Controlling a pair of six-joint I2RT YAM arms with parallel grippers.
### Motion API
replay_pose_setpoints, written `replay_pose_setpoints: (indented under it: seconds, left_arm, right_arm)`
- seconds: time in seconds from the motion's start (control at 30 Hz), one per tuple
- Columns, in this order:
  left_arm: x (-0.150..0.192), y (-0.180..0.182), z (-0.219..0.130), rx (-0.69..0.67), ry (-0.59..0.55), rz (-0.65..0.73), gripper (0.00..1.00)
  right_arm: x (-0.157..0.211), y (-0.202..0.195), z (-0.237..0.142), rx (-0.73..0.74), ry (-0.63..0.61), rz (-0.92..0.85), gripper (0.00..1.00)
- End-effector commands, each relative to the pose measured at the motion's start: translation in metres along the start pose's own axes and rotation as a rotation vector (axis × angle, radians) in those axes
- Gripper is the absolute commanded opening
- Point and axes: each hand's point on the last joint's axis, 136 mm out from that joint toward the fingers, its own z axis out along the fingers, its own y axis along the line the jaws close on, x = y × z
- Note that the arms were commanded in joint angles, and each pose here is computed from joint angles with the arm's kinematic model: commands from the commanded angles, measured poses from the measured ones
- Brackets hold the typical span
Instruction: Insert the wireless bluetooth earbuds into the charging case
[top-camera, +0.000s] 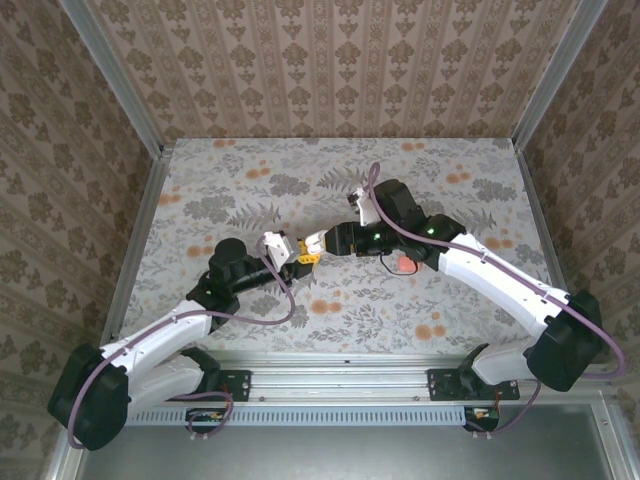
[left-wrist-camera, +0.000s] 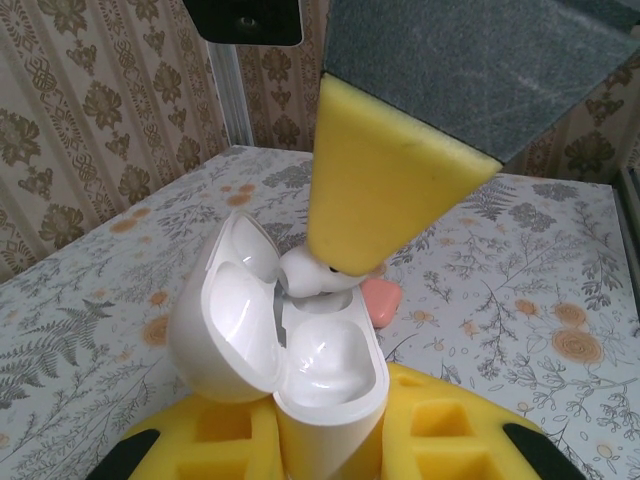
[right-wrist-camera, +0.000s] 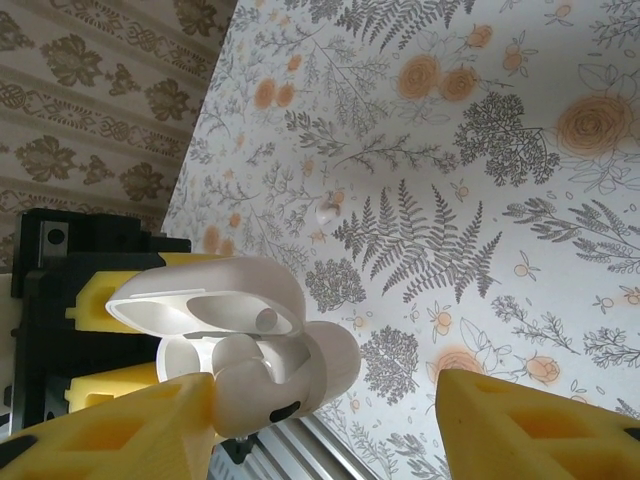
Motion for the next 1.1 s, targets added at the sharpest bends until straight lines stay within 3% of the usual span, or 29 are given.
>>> replay_pose_setpoints:
  seconds: [0.0,0.43,0.7,0.93,1.07]
  left_arm:
    - [-0.028,-0.003,-0.001,0.016,-0.078,0.061,0.05]
    - [-0.027,-0.003,0.0,0.018,-0.074,0.056,0.05]
    - [-0.025,-0.002,0.001,0.015,-0.07,0.054,0.05]
    - [-0.025,-0.001,0.001,0.012,-0.066,0.051,0.05]
    - [-0.024,-0.002,0.002,0.018,-0.065,0.05,0.05]
  right_arm:
    - [-0.012,-0.009,-0.012,0.048,-0.056,0.029,0.6]
    - [-0.019,0.023,-0.027,-0.085,-0.092,-0.123,0.61]
    - [-0.015,0.024,-0.044,-0.034,-0.112,-0.192,0.54]
    - [-0.002,0.022,-0.045,0.068,-0.035,-0.178,0.51]
    - [-0.001,0.03,-0.039,0.047,-0.022,-0.206,0.5]
